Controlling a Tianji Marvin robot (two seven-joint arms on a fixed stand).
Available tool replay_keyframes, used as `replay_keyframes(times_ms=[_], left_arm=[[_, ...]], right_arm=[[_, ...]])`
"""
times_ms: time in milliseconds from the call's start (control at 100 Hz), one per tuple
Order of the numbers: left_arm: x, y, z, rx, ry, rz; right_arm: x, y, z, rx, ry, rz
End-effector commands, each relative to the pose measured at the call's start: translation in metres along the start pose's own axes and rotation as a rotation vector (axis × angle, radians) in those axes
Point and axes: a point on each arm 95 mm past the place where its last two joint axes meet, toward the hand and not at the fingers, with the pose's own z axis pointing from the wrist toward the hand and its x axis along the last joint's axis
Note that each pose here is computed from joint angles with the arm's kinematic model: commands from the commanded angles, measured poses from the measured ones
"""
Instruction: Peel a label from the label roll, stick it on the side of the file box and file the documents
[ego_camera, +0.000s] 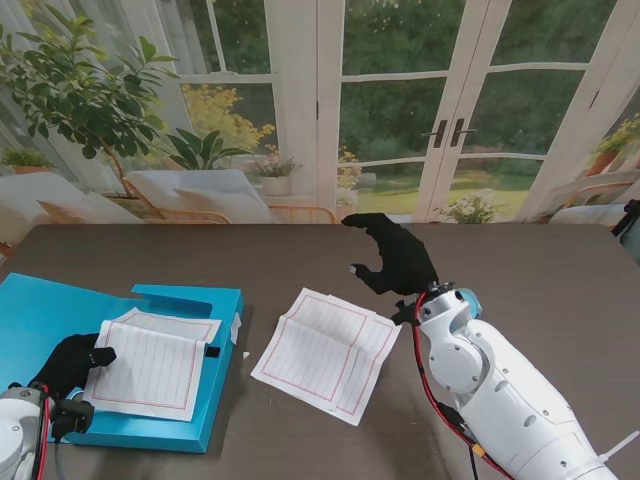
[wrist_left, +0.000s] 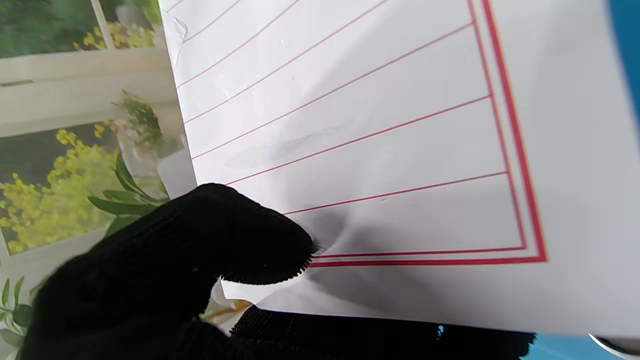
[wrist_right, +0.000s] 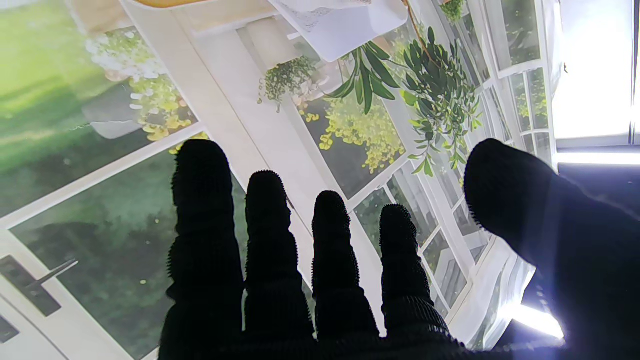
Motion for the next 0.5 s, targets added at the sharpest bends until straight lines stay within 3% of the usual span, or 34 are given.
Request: replay_keyframes(times_ms=[0,290,490], left_arm=[[-0.01,0.0,-0.002,0.013,-0.033,-0.005],[-0.025,-0.004,-0.002,0.128,-0.091,0.011],[-0.032,-0.007,-0.001,0.203,-0.157,0.071]], right_arm=[[0.002,-0.003,-0.002,0.017,0.007,0.007],[0.003,-0.003,-0.004,0.029,0.003,0.007],[0.004,-0.004,-0.005,0.042,0.002,0.012]])
